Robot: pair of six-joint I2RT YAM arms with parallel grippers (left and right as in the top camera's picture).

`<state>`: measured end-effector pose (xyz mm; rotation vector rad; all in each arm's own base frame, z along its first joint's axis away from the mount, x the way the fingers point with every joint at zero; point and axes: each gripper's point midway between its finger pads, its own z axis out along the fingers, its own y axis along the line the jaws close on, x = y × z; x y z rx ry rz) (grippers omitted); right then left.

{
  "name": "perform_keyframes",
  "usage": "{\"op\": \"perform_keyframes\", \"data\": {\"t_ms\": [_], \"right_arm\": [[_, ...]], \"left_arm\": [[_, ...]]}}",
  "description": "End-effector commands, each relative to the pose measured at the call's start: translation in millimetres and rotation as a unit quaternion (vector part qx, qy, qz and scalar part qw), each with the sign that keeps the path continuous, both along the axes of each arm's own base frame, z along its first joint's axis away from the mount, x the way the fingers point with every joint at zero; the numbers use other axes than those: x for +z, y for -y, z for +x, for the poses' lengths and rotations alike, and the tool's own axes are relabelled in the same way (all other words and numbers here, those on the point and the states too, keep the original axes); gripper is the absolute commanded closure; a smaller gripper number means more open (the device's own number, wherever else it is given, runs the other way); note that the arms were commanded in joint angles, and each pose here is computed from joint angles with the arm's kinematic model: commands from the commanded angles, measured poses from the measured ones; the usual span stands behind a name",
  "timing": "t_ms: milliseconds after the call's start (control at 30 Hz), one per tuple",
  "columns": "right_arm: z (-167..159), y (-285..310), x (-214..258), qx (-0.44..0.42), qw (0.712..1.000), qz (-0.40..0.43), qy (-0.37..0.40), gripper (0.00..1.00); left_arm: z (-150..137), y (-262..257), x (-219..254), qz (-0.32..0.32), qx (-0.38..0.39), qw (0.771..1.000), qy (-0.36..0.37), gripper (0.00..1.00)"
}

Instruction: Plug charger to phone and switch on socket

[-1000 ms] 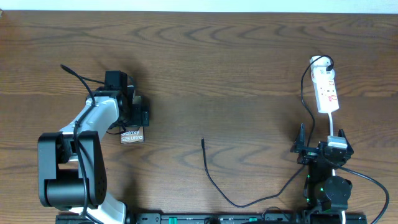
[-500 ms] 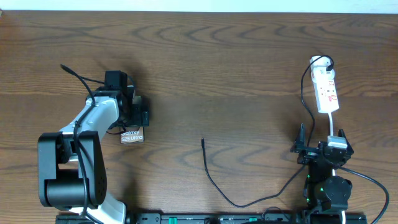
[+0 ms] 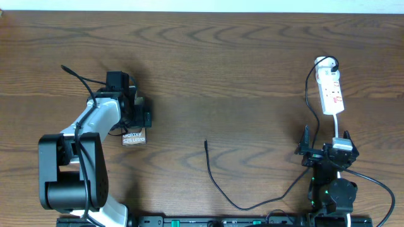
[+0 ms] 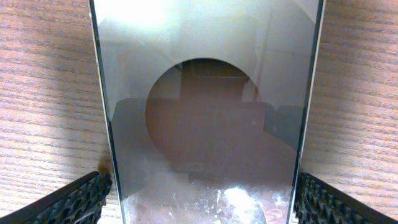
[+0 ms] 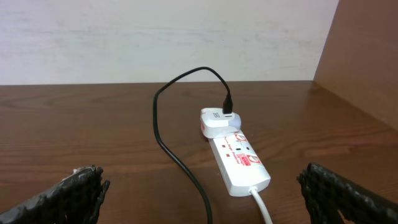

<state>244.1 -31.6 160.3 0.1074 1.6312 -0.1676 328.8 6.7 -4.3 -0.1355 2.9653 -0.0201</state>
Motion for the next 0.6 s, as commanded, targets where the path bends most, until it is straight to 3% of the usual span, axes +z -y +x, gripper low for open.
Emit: {"op": "perform_keyframes", "data": {"t_ms": [0,567], "right_arm": [[0.1,-3.1,-0.7,0.006,1.000,-0.004,-0.001,0.01],[0.1,-3.1,-0.7,0.005,1.000,-0.004,-0.001,0.01]], "left_arm": [[-15.2,7.9,-18.3,-0.028,-0.004,0.999,-0.031,0.05],[-20.7,13.0,-17.0,-0.043,-0.005,0.998,-0.044,0.07]]}}
